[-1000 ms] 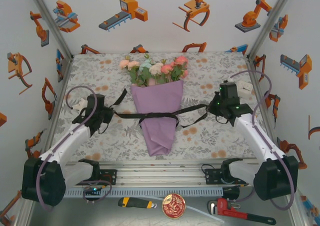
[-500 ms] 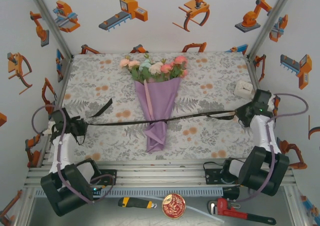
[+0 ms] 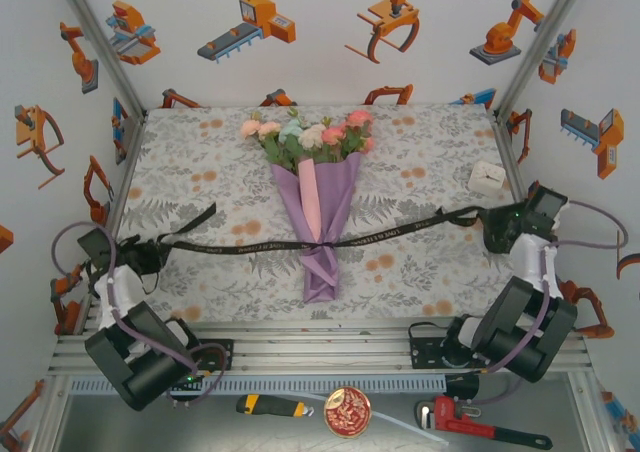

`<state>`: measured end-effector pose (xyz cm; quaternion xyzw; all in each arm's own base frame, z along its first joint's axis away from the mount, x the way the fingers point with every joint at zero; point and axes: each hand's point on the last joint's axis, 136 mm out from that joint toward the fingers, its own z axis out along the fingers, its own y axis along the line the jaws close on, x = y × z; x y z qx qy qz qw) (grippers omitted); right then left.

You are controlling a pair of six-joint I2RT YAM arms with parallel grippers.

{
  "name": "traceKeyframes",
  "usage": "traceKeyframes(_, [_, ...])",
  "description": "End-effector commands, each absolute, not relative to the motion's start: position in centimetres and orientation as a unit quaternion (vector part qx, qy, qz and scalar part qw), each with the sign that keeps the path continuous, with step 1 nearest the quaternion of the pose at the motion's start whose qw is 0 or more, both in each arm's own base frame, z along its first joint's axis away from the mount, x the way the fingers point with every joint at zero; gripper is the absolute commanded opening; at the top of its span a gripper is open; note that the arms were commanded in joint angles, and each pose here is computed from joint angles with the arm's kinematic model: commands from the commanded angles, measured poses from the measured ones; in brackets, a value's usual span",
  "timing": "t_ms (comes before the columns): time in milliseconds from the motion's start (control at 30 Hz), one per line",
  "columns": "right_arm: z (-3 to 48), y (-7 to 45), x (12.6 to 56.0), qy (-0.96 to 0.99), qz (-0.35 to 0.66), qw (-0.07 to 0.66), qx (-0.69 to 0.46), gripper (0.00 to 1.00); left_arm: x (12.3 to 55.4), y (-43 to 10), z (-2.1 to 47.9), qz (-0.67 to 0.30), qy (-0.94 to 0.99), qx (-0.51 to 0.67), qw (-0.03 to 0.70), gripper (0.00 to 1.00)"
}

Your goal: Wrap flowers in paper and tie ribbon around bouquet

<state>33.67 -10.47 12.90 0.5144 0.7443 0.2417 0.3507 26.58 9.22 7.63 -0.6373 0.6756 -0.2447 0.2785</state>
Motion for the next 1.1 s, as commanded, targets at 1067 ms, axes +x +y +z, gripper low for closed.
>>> traceKeyframes(1067, [8.7,24.7,28.2,0.798,0.273,0.378,-0.382,0.85,29.2,-24.2,8.9,-0.001,0.828,0.414,0.377,0.84])
